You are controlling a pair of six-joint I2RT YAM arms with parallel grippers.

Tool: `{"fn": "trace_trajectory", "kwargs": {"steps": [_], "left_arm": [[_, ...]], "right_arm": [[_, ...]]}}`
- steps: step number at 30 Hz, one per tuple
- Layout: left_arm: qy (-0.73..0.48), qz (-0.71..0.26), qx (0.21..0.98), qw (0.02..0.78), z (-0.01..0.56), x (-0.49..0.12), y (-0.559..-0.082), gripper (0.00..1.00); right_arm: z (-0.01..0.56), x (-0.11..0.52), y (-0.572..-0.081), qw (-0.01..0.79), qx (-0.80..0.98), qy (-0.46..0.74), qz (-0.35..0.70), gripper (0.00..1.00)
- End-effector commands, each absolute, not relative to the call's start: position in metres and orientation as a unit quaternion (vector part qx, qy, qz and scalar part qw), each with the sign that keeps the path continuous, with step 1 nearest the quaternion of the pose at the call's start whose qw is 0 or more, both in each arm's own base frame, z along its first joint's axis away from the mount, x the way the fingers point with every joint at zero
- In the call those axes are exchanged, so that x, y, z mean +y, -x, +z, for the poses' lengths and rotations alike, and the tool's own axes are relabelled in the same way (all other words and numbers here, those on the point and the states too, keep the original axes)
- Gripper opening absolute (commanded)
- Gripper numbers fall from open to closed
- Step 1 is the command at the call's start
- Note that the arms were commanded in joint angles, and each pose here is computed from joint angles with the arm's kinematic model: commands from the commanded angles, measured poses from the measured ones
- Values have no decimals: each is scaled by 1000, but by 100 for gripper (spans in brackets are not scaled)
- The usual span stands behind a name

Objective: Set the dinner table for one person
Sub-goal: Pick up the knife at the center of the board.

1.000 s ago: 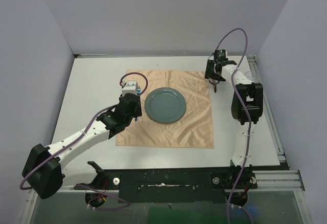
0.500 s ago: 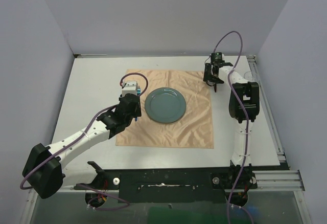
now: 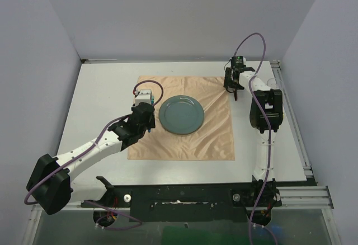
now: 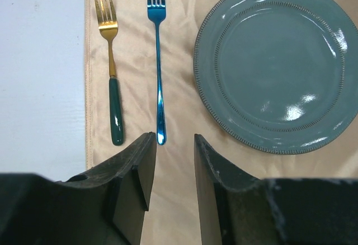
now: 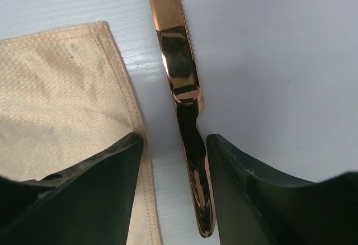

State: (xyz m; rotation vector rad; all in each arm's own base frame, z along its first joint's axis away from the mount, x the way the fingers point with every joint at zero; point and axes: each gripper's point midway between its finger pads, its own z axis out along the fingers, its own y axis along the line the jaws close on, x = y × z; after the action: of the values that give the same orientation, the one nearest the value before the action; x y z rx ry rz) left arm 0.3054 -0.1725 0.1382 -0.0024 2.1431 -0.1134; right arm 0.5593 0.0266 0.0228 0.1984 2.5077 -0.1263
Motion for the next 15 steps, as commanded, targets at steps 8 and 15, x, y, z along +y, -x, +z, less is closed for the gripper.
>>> {"fn": "trace_trajectory", "kwargs": {"steps": [8, 15], "left_arm": [[1, -64, 871, 486, 148, -184, -312, 31], [-3, -72, 877, 475, 139, -191, -312, 31]], "right_arm": [[20, 15, -553, 299, 949, -76, -68, 51], [47, 16, -544, 318, 943, -77, -60, 52]]}}
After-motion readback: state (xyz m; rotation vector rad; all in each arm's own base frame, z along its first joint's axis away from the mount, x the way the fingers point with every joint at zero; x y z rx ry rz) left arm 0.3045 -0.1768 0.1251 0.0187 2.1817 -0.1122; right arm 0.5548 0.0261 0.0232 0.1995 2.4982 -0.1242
